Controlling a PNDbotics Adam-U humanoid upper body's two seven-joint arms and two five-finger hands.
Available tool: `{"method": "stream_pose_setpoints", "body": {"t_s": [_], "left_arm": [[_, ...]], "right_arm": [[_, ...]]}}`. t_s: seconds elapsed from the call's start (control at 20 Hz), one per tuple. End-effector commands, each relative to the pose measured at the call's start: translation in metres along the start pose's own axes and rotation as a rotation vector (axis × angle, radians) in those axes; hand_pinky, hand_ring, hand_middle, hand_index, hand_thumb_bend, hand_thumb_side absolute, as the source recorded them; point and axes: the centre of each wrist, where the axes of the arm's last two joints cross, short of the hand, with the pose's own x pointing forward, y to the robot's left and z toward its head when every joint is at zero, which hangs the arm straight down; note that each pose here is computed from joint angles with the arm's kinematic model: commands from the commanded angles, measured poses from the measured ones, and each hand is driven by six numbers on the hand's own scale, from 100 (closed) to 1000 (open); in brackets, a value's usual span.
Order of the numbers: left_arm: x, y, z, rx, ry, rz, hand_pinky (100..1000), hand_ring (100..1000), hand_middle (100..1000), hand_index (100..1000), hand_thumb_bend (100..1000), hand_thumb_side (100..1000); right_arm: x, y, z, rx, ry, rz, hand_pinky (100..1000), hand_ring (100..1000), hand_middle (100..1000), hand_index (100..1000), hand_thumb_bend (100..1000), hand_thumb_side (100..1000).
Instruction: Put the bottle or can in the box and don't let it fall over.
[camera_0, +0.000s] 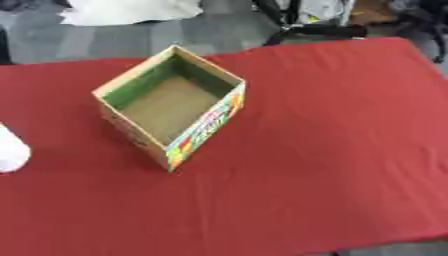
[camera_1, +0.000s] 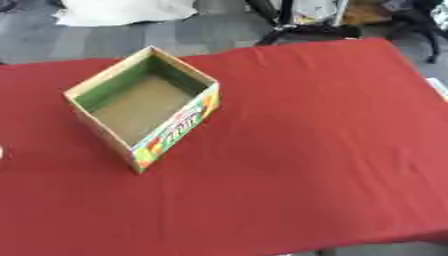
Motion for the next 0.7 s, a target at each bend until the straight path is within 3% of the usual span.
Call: {"method": "stream_pose_setpoints", "body": {"t_s": [0.05, 0.7], "left_arm": [[0.0011, 0.017, 0.0121, 0.046, 0.005, -0.017, 861, 815, 770, 839, 529, 337], [0.0042, 0.018, 0.0106, 0.041, -0.015, -0.016, 862, 813, 775, 830, 525, 361]], "right_arm": [[0.0146, -0.0078, -0.0053, -0.01, -0.044, 0.02, 800, 721, 695, 805, 443, 414], [0.0155, -0.0073, -0.0067, -0.008, -0.048, 0.014, 800, 720, 695, 804, 444, 415]]}}
